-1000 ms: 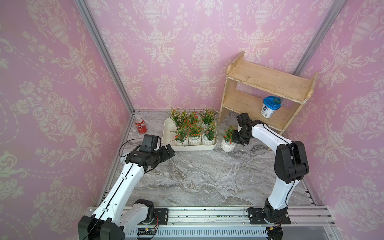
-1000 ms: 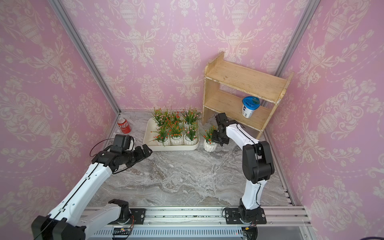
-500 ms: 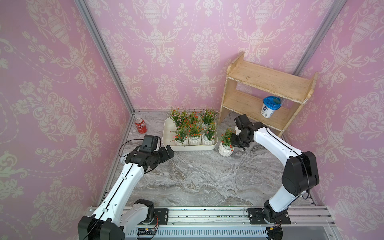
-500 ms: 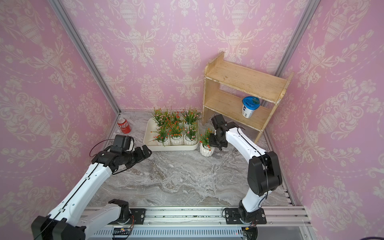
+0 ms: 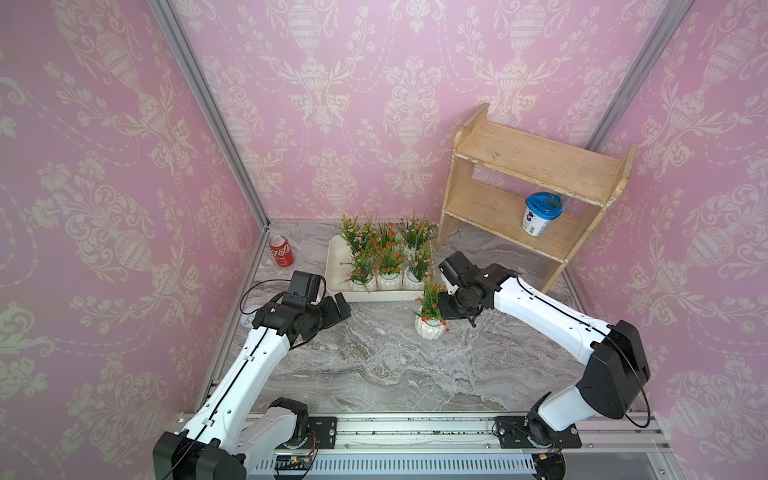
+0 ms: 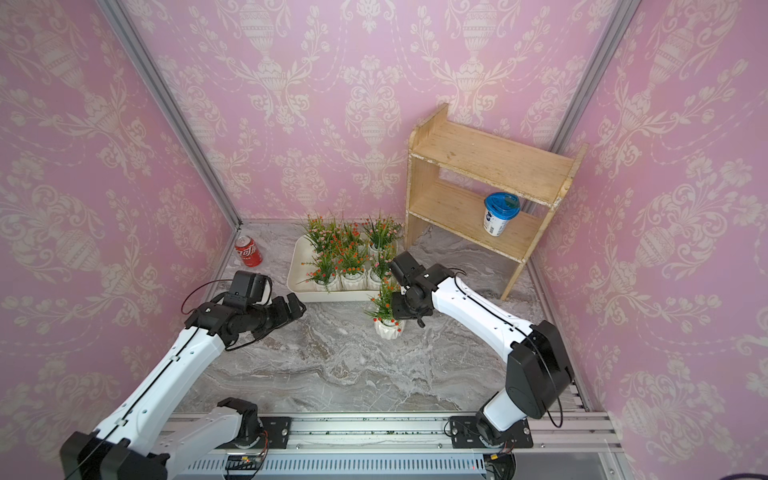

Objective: Put the potted gypsophila into the storage box
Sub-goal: Place the baby's breath potted plant at the center of the board.

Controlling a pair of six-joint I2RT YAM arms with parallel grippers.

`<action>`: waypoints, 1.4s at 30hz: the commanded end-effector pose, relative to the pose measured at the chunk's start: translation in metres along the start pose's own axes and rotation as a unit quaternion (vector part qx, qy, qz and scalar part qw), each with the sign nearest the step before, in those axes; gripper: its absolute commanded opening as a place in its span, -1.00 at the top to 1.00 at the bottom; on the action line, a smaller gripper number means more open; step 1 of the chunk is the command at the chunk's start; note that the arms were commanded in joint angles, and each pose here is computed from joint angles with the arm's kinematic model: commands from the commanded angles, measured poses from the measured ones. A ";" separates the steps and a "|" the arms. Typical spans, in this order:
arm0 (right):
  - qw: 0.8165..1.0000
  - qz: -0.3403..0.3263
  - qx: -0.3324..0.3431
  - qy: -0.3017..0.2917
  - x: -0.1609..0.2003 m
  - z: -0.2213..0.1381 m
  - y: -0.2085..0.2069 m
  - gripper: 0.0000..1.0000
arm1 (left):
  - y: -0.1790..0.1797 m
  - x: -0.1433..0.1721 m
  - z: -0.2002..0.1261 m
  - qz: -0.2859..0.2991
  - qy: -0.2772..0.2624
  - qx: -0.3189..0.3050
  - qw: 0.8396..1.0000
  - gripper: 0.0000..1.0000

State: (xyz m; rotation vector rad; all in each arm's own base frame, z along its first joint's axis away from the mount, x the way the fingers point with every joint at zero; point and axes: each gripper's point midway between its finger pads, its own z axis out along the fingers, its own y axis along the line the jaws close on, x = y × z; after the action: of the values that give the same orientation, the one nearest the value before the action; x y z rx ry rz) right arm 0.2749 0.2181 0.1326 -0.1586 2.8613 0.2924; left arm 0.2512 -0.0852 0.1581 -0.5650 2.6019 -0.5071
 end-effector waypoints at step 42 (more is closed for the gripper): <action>0.996 -0.061 -0.063 0.022 -0.011 0.060 0.152 0.45 | -0.006 0.050 0.063 0.018 0.064 -0.019 0.998 -0.75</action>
State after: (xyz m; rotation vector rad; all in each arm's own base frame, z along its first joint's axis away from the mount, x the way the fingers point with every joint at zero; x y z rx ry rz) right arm 0.2778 0.3689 0.0930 -0.3730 2.8945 0.3961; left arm 0.2440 -0.1300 0.1001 -0.4979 2.7267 -0.5201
